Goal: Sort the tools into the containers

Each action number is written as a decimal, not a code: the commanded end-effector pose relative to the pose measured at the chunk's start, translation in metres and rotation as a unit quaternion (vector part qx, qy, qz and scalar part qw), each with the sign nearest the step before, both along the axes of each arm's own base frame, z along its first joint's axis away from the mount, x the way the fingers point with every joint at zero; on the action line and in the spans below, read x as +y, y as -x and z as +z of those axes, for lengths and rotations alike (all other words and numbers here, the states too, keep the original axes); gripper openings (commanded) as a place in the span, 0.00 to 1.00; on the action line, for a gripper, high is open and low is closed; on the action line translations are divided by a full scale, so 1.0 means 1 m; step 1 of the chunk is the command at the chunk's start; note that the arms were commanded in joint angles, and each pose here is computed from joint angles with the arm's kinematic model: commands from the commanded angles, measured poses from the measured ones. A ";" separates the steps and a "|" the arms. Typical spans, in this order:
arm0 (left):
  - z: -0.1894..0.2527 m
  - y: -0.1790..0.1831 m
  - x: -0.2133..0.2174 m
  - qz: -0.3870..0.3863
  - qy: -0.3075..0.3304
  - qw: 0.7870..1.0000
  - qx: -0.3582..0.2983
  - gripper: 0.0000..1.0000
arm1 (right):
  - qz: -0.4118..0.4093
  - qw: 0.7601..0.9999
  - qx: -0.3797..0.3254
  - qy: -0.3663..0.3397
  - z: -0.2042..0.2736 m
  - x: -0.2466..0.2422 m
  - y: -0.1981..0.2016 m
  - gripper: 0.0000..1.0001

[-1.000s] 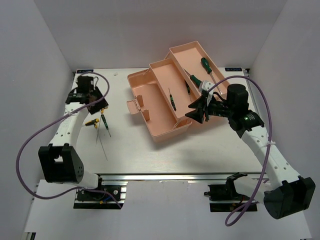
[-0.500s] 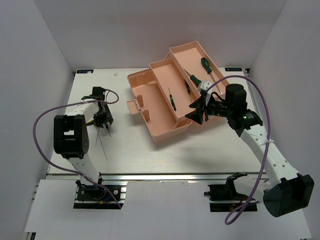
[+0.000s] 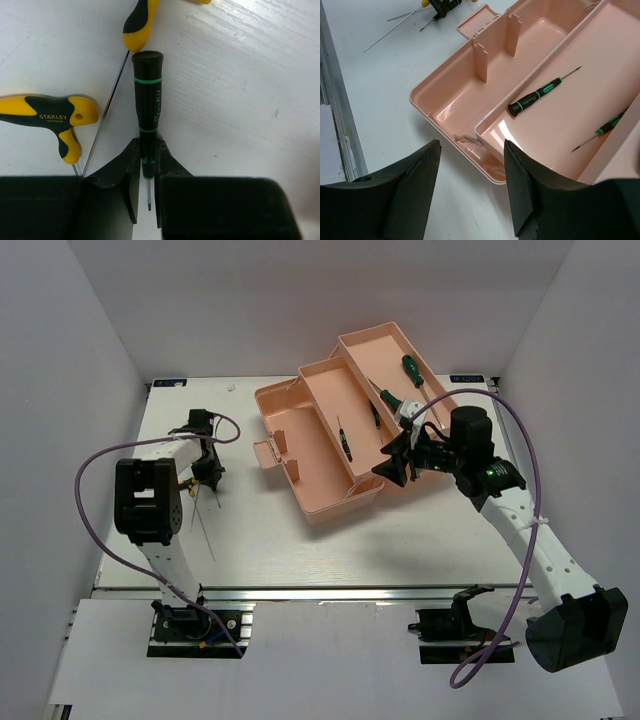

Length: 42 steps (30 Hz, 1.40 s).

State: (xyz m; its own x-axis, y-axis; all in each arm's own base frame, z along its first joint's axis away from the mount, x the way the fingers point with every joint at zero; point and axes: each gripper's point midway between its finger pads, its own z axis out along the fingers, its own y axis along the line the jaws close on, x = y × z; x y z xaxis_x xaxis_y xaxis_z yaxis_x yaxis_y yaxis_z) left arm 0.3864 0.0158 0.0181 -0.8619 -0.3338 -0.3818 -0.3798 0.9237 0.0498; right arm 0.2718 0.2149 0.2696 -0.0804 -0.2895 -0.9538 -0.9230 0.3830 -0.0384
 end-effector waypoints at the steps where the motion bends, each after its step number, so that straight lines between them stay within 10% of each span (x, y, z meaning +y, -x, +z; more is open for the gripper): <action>1: 0.012 -0.006 -0.012 -0.014 0.033 0.998 -0.043 0.06 | -0.004 0.999 -0.034 -0.002 0.022 -0.001 -0.007 0.60; 6: 0.093 -0.034 -0.083 -0.085 0.165 0.970 -0.159 0.01 | -0.002 0.999 -0.043 -0.008 0.030 -0.002 -0.006 0.64; 7: 0.121 -0.038 -0.099 -0.103 0.184 0.958 -0.194 0.01 | -0.008 0.999 -0.038 -0.012 0.030 -0.002 -0.006 0.82; 9: 0.167 -0.050 -0.124 -0.121 0.235 0.930 -0.257 0.00 | -0.010 0.998 -0.064 -0.023 0.041 -0.003 -0.006 0.87; 11: 0.218 -0.061 -0.147 -0.138 0.267 0.900 -0.317 0.00 | -0.016 0.996 -0.085 -0.036 0.048 -0.003 -0.006 0.68; 12: 0.233 -0.064 -0.155 -0.146 0.276 0.891 -0.330 0.00 | -0.018 0.995 -0.088 -0.040 0.050 -0.003 -0.006 0.22; 13: 0.245 -0.065 -0.169 -0.159 0.286 0.882 -0.338 0.00 | -0.033 0.995 -0.081 -0.046 0.051 -0.005 -0.008 0.01; 21: 0.295 -0.108 -0.297 -0.208 0.402 0.822 -0.346 0.00 | -0.062 0.993 -0.077 -0.058 0.053 -0.008 -0.017 0.00; 25: 0.268 -0.130 -0.333 -0.153 0.417 0.840 -0.312 0.02 | -0.079 0.992 -0.086 -0.056 0.057 -0.012 -0.020 0.14; 29: 0.250 -0.140 -0.347 -0.124 0.403 0.857 -0.296 0.29 | -0.088 0.991 -0.092 -0.049 0.057 -0.016 -0.023 0.47; 34: 0.263 -0.141 -0.346 -0.132 0.395 0.856 -0.306 0.50 | -0.066 0.993 -0.084 -0.047 0.052 -0.011 -0.020 0.52; 40: 0.326 -0.136 -0.295 -0.140 0.350 0.855 -0.357 0.51 | -0.023 0.998 -0.035 -0.049 0.042 0.007 -0.023 0.50; 42: 0.313 -0.131 -0.249 -0.122 0.296 0.882 -0.346 0.16 | -0.015 0.998 -0.032 -0.047 0.040 0.012 -0.025 0.49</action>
State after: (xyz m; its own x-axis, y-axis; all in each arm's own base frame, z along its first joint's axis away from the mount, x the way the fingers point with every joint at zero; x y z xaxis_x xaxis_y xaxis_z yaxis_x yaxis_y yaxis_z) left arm 0.5347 -0.3016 0.2835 -0.6521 -0.4982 -0.5714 0.1037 0.6880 -0.7182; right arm 0.2976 0.2171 0.2908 -0.0681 -0.2166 -0.9739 -0.8862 0.4615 -0.0406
